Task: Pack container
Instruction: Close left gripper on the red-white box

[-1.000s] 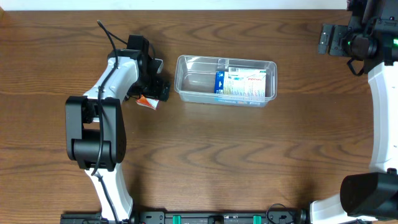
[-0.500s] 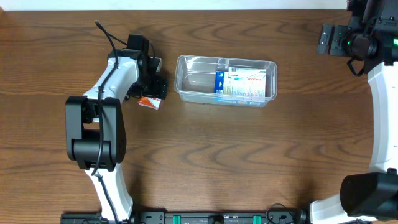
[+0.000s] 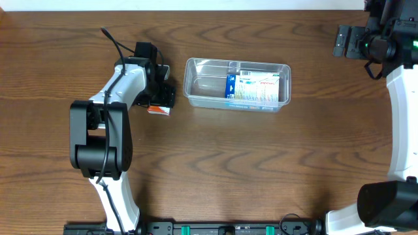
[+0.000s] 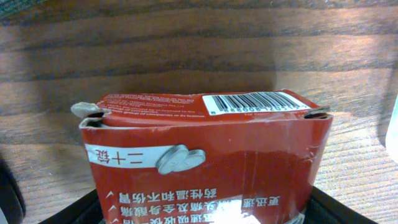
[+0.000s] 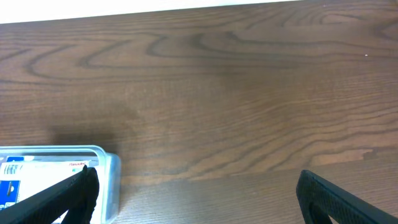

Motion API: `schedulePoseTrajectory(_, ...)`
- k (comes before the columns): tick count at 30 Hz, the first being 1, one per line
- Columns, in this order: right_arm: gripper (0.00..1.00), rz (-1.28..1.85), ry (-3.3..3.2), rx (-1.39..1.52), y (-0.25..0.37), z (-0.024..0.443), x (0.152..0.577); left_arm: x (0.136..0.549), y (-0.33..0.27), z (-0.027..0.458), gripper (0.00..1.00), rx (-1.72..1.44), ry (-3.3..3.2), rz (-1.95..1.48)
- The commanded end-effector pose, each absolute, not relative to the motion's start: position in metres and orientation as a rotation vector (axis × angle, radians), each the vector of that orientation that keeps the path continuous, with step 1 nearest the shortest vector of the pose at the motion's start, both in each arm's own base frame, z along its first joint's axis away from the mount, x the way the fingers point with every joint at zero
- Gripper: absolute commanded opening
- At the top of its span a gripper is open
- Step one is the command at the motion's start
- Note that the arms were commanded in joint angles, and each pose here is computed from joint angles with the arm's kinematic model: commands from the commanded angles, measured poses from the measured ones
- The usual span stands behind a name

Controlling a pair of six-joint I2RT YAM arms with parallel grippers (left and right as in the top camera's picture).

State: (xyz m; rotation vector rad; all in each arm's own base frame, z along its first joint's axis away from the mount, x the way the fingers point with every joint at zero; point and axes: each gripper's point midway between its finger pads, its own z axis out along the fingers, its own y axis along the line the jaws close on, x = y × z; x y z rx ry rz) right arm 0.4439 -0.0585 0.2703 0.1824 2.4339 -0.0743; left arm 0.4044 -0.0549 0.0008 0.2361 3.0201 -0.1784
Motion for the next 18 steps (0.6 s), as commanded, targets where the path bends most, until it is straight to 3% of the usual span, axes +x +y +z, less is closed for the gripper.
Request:
schedulePoseTrajectory(1, 0.99, -0.078, 2.43, 0.207, -0.061, 0.271, 0.444, 0.397, -0.053, -0.008, 0.77, 0.233, 3.047, -0.166)
schedulePoseTrajectory(7, 0.99, -0.078, 2.43, 0.207, -0.061, 0.271, 0.444, 0.4, -0.053, -0.005, 0.62, 0.232, 3.038, -0.166)
schedulePoseTrajectory(18, 0.99, -0.078, 2.43, 0.207, -0.061, 0.271, 0.444, 0.407, -0.054, 0.052, 0.62, 0.233, 2.952, -0.164)
